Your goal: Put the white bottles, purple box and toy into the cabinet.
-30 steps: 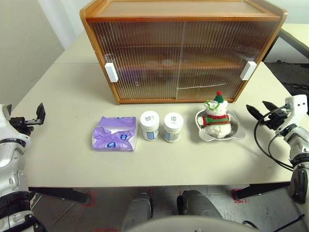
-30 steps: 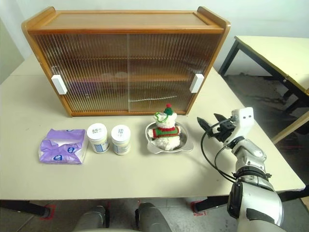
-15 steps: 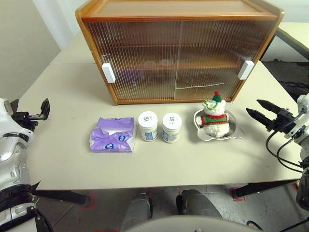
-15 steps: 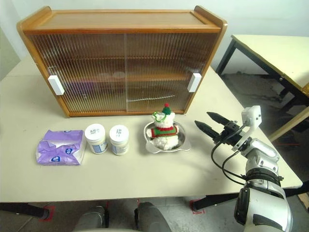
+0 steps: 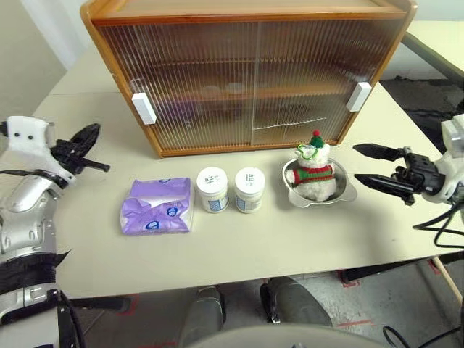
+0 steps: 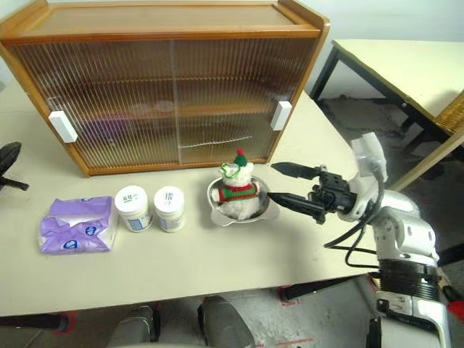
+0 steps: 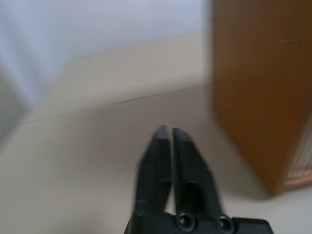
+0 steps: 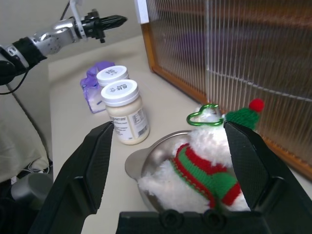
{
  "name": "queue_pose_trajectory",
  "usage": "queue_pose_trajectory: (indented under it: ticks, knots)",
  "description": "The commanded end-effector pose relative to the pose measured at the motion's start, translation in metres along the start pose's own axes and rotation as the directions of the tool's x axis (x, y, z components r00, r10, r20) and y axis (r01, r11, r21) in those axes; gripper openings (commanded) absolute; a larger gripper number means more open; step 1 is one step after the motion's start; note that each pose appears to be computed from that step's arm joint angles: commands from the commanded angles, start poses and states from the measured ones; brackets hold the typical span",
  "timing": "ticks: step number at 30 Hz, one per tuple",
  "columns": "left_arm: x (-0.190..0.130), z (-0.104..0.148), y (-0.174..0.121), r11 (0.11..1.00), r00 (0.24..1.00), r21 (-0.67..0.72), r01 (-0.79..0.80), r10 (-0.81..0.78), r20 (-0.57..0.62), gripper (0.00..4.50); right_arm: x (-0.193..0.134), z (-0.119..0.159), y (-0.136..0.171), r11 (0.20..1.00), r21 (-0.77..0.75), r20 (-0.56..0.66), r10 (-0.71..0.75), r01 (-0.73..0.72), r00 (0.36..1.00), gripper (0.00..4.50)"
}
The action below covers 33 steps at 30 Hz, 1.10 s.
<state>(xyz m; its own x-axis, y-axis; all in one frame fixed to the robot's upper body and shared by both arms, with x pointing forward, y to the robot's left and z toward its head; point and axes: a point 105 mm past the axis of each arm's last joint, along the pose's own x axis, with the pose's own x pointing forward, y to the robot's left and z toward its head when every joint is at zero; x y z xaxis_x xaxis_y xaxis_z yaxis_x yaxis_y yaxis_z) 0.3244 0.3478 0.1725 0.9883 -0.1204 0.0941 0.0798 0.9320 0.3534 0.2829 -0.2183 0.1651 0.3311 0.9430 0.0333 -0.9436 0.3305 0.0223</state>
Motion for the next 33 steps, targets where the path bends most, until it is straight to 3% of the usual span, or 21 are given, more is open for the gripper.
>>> queue_pose_trajectory:
  ticks: [1,5,19,33]
  knots:
    - [0.007,-0.002,-0.028,0.992,0.993,0.048,0.119,-0.119,-0.005,0.02,0.021,0.002,0.007,0.999,-0.026,0.052,0.023,-0.022,0.998,4.50]
    - [0.020,0.009,-0.051,0.978,0.978,0.052,0.200,-0.202,0.052,0.02,0.030,-0.001,0.012,0.998,-0.037,0.034,0.047,-0.046,0.998,4.50]
    - [0.028,0.040,-0.063,0.964,0.949,0.089,0.250,-0.263,0.175,0.02,0.031,0.000,0.008,0.996,-0.045,0.011,0.075,-0.074,0.997,4.50]
    - [0.025,0.045,-0.091,0.929,0.895,0.072,0.364,-0.370,0.249,0.02,0.034,0.000,0.006,0.995,-0.042,0.013,0.092,-0.091,0.996,4.50]
